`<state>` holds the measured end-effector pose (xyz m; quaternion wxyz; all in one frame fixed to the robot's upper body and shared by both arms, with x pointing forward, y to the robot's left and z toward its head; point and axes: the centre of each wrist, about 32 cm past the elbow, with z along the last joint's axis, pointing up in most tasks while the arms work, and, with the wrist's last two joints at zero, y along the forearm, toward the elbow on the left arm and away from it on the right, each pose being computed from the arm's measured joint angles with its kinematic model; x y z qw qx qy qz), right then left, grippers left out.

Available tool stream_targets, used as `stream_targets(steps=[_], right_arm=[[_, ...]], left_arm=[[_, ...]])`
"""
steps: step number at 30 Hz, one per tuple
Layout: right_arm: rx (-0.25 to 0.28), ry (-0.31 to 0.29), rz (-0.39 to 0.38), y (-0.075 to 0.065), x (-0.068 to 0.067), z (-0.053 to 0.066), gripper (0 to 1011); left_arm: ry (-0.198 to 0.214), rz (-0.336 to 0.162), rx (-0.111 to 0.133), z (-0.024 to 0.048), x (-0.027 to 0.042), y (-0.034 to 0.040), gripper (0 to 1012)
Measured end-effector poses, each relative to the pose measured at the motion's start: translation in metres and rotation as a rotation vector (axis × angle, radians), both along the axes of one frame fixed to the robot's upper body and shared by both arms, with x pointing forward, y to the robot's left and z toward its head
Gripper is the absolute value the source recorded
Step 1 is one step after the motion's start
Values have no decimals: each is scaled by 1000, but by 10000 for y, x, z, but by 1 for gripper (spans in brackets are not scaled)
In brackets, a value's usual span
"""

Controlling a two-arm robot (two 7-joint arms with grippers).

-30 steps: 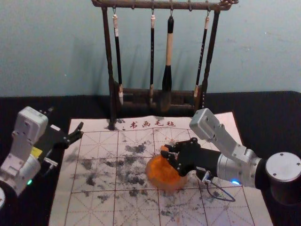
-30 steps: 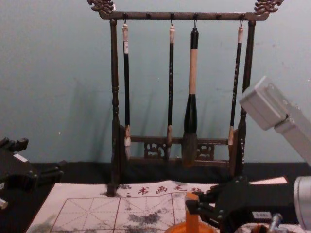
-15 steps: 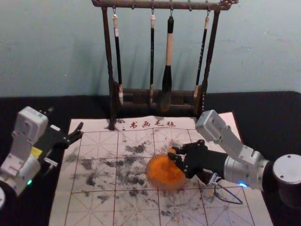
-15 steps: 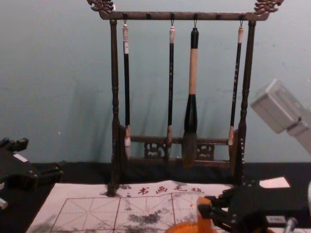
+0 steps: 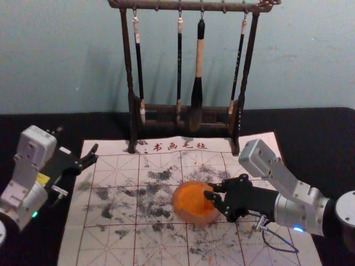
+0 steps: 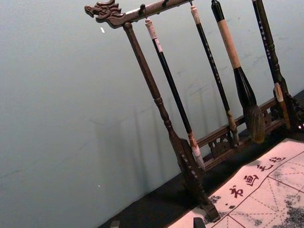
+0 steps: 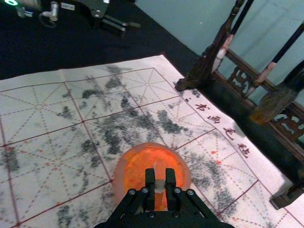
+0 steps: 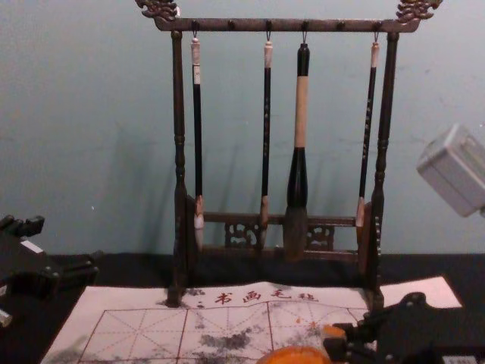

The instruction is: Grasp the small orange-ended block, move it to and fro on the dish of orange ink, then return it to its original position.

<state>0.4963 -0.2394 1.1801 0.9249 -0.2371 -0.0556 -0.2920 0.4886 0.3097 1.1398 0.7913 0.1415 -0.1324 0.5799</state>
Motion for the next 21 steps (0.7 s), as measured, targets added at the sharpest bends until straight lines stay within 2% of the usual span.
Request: stream_targets(steps=[9,21], right_arm=[[1,12,25,41,-60,11,83],[15,12,52,174,-27,19,83]], left_arm=[[0,0,0,0,0,0,1001],[0,0,0,0,0,0,1001]])
